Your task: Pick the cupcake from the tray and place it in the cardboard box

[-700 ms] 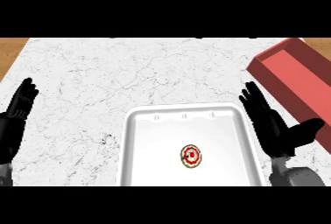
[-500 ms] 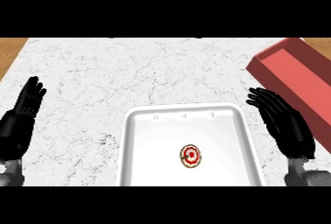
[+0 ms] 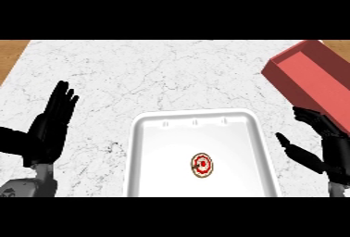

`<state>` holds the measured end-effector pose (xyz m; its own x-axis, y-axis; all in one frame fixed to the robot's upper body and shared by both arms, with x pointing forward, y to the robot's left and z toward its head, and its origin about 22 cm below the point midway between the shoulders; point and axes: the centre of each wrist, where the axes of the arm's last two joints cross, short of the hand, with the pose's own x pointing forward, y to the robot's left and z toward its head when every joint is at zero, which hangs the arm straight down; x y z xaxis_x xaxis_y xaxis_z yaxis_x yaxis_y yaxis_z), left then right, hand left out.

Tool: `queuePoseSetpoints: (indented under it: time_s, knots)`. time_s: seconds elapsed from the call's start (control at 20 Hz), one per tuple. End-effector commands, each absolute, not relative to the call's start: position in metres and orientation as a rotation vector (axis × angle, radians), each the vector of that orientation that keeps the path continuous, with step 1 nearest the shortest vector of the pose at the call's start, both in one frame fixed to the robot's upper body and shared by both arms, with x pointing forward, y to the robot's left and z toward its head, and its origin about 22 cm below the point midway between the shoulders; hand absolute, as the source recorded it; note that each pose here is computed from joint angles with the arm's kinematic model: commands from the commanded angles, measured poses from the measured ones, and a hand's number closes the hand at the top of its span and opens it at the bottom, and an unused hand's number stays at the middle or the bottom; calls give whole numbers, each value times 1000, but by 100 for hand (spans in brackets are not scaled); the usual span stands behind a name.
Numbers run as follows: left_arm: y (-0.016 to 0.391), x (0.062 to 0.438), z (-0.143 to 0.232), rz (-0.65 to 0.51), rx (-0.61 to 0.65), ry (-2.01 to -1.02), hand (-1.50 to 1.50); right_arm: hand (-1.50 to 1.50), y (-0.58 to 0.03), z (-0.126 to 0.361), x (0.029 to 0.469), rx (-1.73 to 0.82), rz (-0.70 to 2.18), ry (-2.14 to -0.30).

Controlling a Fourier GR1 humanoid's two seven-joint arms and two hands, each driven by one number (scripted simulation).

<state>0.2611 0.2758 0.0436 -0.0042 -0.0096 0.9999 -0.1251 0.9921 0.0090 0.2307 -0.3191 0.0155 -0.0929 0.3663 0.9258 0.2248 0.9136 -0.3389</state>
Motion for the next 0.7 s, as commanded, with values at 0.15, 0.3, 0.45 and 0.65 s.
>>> queuePoseSetpoints:
  time_s: [0.15, 0.3, 0.45, 0.65]
  knots:
    - [276, 262, 59, 93, 72, -1556, 0, -150, -337, 54, 214, -483, 519, -1670]
    - [268, 253, 46, 87, 57, -1540, 0, -150, -333, 79, 219, -473, 768, -1500]
    - [256, 258, 50, 110, 46, -1536, 0, -150, -319, 112, 216, -395, 929, -1370]
    - [260, 253, 51, 105, 79, -1545, 0, -150, -297, 161, 210, -331, 949, -1291]
